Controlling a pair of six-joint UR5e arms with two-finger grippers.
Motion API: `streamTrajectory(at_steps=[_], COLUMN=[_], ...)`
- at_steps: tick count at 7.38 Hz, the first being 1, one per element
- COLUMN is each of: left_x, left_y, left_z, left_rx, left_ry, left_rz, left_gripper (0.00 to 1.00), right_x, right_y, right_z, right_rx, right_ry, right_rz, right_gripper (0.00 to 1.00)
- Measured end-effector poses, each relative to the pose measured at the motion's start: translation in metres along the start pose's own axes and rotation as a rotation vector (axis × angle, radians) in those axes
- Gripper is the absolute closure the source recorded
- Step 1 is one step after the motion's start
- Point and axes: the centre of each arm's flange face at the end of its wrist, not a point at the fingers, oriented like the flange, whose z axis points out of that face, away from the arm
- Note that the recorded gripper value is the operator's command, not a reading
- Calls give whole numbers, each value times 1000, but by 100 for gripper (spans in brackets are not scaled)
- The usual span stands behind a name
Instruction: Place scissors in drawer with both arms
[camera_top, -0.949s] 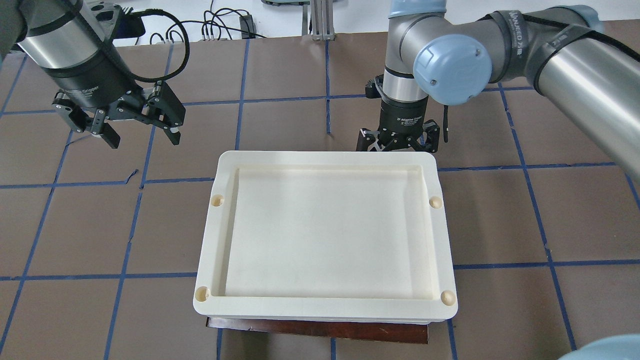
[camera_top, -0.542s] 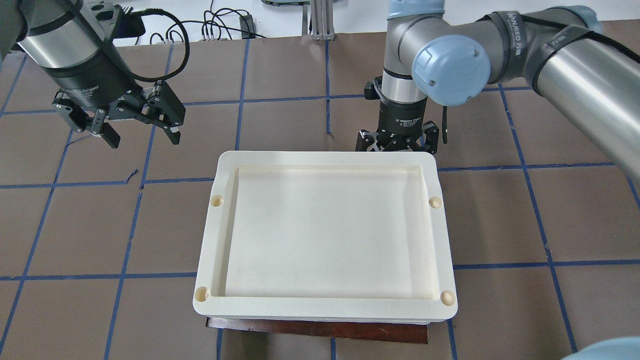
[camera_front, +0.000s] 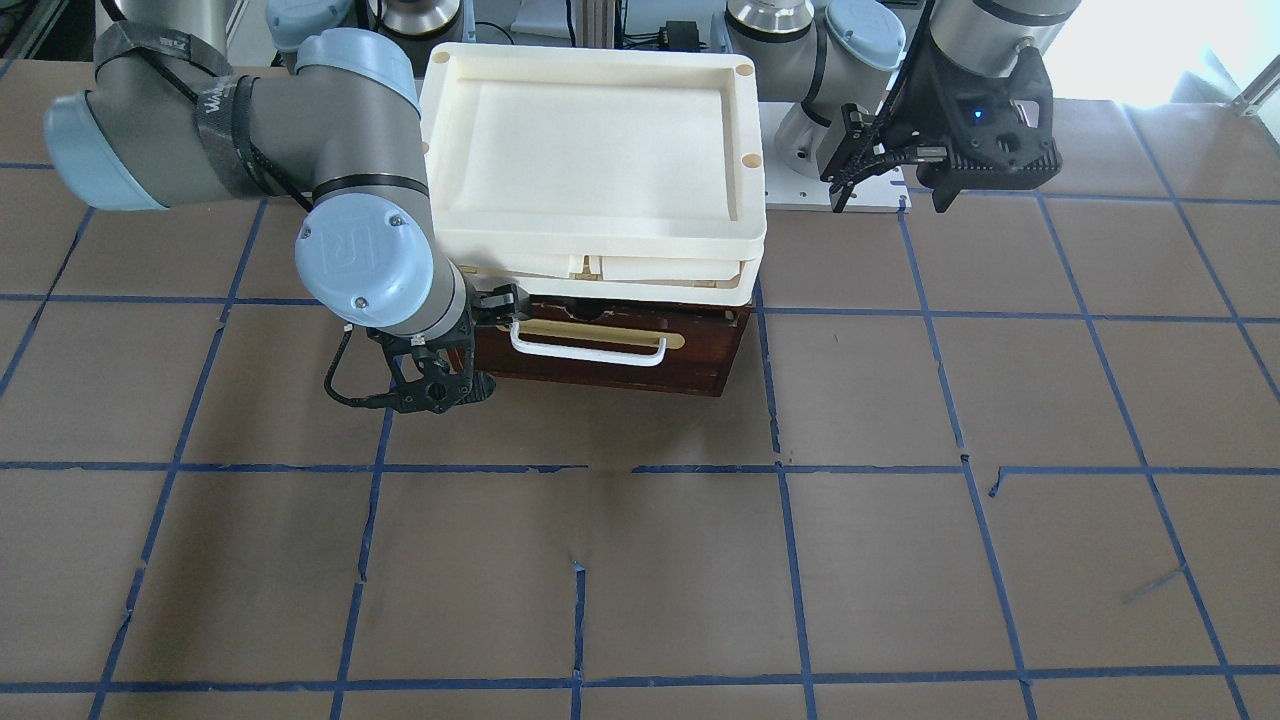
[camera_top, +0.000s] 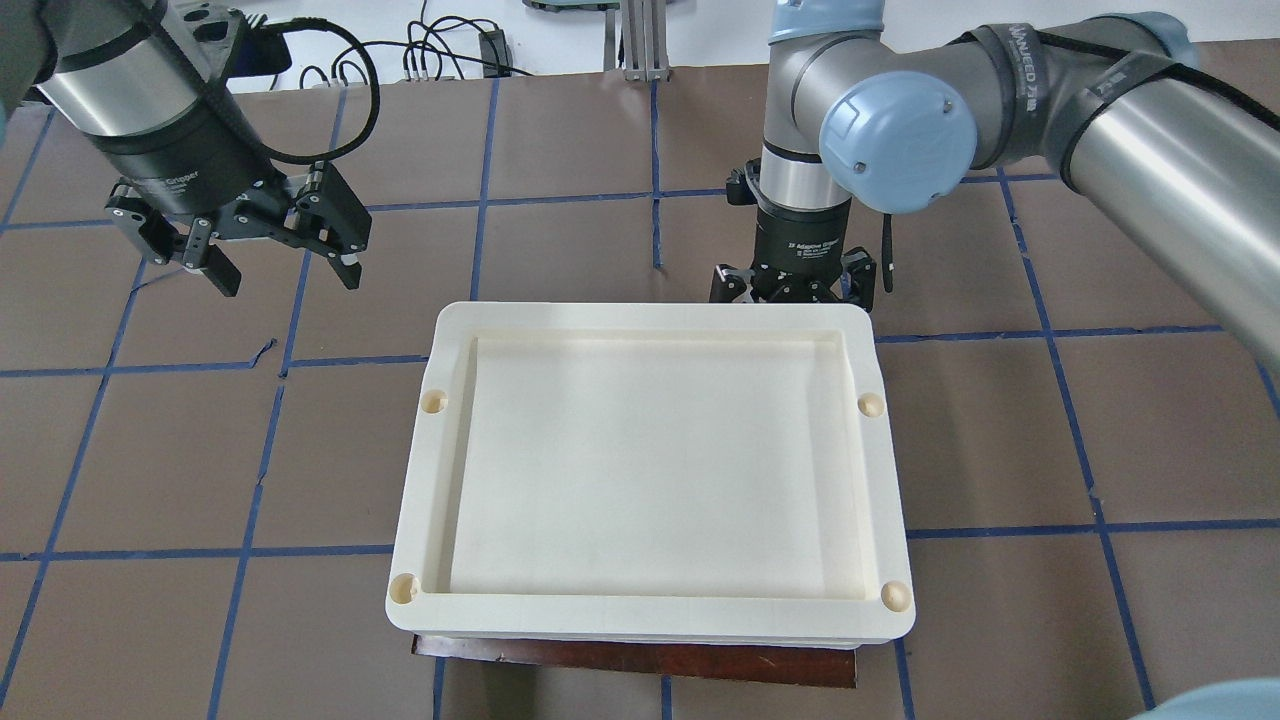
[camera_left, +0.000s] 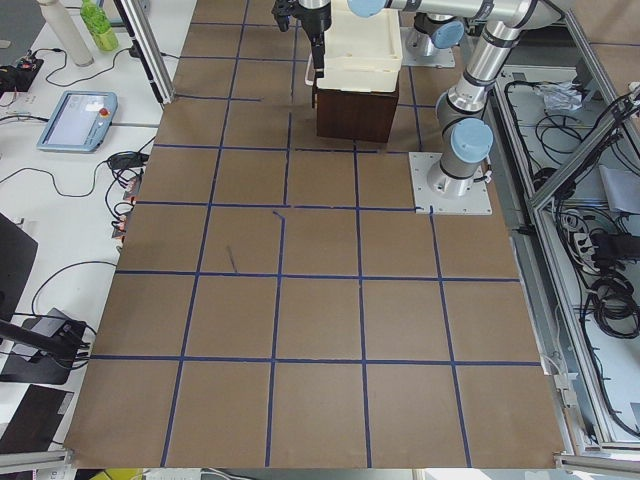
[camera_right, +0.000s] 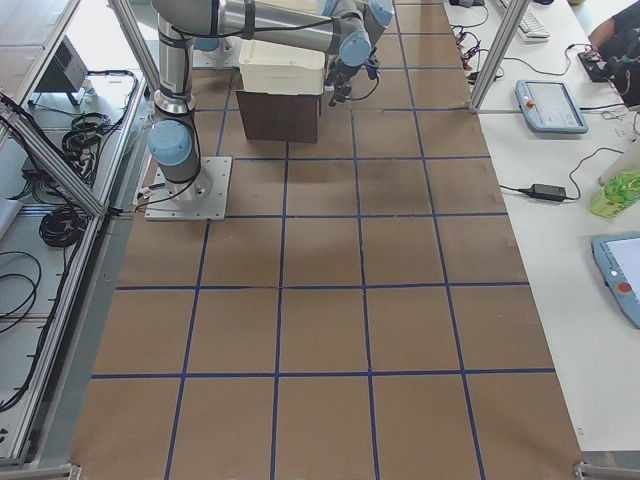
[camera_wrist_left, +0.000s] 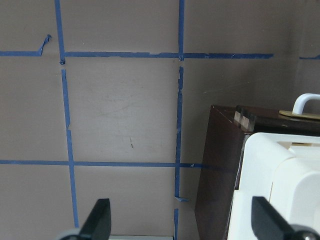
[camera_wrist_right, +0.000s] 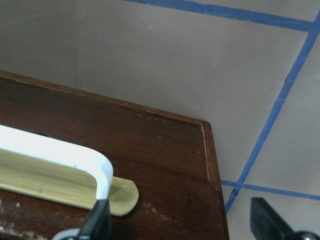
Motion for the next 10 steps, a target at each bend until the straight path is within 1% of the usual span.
streamTrajectory(at_steps=[8, 10], left_x=[0, 0], left_y=[0, 0], left_z=[0, 0], left_rx=[0, 0], left_ry=[0, 0], left_rz=[0, 0], left_gripper=[0, 0], right_x=[-1, -1], right_y=[6, 6], right_z=[-4, -5], right_rx=[-4, 2], right_ry=[0, 2], right_rz=[10, 8], right_gripper=[0, 0])
